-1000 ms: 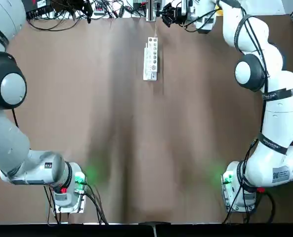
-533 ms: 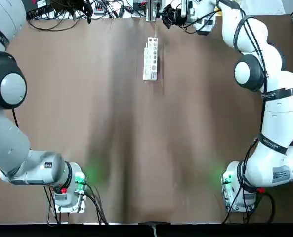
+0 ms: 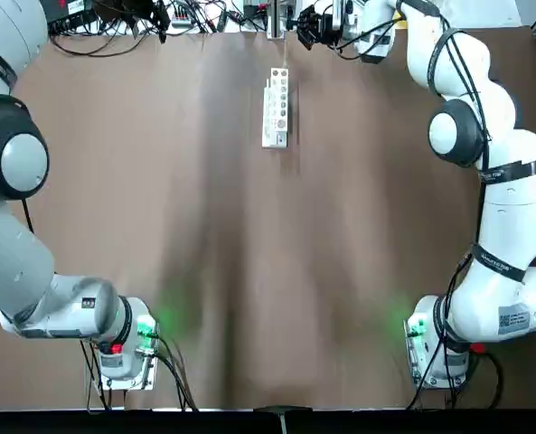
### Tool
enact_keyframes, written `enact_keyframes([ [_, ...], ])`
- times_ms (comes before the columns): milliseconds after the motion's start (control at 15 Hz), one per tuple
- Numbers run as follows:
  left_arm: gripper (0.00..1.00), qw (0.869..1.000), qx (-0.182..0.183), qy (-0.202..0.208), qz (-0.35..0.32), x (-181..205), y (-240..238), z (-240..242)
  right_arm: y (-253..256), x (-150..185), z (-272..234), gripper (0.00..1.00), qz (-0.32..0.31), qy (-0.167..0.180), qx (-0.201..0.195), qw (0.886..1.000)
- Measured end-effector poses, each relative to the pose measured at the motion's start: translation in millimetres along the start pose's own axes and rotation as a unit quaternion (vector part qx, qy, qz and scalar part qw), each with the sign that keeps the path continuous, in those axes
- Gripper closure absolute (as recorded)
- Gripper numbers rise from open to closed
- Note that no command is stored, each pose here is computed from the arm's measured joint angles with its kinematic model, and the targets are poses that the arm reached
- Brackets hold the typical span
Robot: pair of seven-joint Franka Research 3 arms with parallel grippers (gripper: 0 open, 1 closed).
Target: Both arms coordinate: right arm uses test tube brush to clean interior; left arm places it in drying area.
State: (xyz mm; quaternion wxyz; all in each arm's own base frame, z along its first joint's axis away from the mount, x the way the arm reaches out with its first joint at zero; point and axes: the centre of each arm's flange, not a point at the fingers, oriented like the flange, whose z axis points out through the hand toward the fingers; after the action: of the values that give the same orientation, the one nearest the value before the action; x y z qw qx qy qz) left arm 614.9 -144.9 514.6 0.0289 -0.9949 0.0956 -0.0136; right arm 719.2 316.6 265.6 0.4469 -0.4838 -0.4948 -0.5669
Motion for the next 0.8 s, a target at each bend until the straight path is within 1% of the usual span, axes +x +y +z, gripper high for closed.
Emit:
enact_keyframes([
  [333,0.00,1.000,0.005,-0.001,0.002,1,0,3,10,18,-8,0.98,-0.009,0.004,-0.007,1.000],
  [800,0.00,1.000,0.005,0.001,0.003,2,1,3,6,19,-1,0.97,-0.006,0.006,-0.001,1.000],
])
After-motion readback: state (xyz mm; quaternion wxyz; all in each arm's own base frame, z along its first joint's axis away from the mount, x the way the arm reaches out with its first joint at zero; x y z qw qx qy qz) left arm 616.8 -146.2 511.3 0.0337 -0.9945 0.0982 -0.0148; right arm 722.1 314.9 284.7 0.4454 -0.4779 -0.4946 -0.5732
